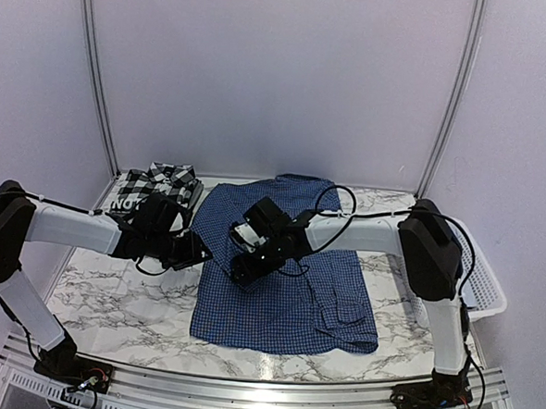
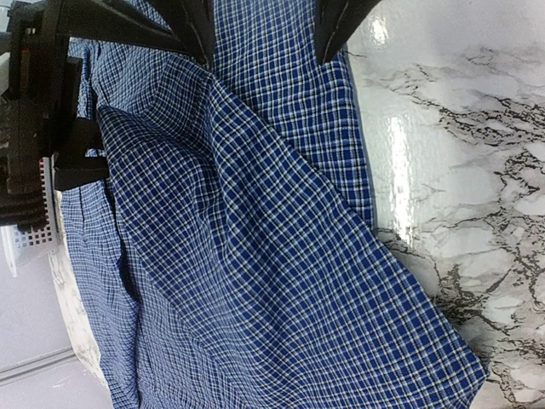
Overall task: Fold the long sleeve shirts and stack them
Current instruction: Pick up the sleeve from the 1/3-folded shirt.
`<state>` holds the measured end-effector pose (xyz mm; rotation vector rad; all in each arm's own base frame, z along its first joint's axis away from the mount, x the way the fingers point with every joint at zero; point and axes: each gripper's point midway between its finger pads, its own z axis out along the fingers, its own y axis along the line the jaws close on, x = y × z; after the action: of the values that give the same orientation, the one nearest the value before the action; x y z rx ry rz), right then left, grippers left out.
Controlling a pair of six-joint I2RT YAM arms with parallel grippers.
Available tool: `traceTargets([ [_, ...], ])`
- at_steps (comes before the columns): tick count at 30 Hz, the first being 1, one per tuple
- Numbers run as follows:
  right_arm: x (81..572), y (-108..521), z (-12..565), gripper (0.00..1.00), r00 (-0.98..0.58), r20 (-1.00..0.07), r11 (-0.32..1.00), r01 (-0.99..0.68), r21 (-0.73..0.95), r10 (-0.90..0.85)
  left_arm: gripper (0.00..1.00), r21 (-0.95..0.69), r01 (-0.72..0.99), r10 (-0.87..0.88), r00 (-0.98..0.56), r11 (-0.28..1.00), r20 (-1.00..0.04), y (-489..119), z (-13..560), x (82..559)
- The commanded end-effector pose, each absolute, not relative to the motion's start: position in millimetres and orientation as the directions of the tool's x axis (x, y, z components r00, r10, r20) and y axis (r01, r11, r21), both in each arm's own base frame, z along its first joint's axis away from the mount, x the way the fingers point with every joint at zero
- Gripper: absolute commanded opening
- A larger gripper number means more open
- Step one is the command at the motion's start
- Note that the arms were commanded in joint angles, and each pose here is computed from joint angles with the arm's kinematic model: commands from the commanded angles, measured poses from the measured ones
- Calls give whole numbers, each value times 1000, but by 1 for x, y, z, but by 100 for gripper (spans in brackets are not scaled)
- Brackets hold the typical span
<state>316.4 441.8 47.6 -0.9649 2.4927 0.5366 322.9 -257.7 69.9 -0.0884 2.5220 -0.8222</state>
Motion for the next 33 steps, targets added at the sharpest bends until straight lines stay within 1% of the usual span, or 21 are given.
traceTargets([
  [1, 319, 440, 41, 85, -663, -496, 715, -690, 112, -561, 41, -568, 73, -209, -885, 820, -415, -256, 69, 324],
  [7, 320, 432, 33, 87, -659, -480, 740, -672, 32, -578, 41, -566, 70, -207, -888, 822, -411, -256, 66, 323],
  [9, 321, 430, 31, 86, -659, -476, 745, -667, 10, -583, 41, -565, 70, -207, -888, 822, -411, -255, 66, 323],
  [11, 320, 432, 32, 81, -654, -481, 745, -667, 2, -584, 41, -565, 69, -207, -888, 822, -410, -255, 66, 323],
  [14, 320, 433, 30, 72, -655, -479, 745, -667, 1, -585, 41, -565, 65, -211, -888, 823, -408, -254, 65, 322],
  [17, 320, 434, 31, 60, -660, -482, 750, -661, 6, -577, 40, -562, 63, -211, -888, 825, -409, -253, 66, 321],
  [22, 325, 437, 45, 45, -660, -509, 761, -649, 13, -553, 41, -548, 61, -197, -895, 834, -399, -248, 62, 313],
  [25, 327, 441, 50, 30, -659, -521, 763, -646, 22, -543, 41, -550, 60, -181, -910, 833, -373, -242, 57, 297],
  [27, 327, 444, 52, 19, -661, -524, 762, -646, 34, -537, 41, -543, 53, -167, -923, 838, -347, -236, 50, 284],
  [31, 328, 448, 56, 2, -665, -531, 764, -643, 51, -525, 41, -559, 60, -146, -937, 827, -316, -234, 48, 265],
  [33, 330, 451, 61, 0, -664, -541, 766, -641, 55, -517, 41, -554, 54, -125, -952, 830, -280, -233, 43, 250],
])
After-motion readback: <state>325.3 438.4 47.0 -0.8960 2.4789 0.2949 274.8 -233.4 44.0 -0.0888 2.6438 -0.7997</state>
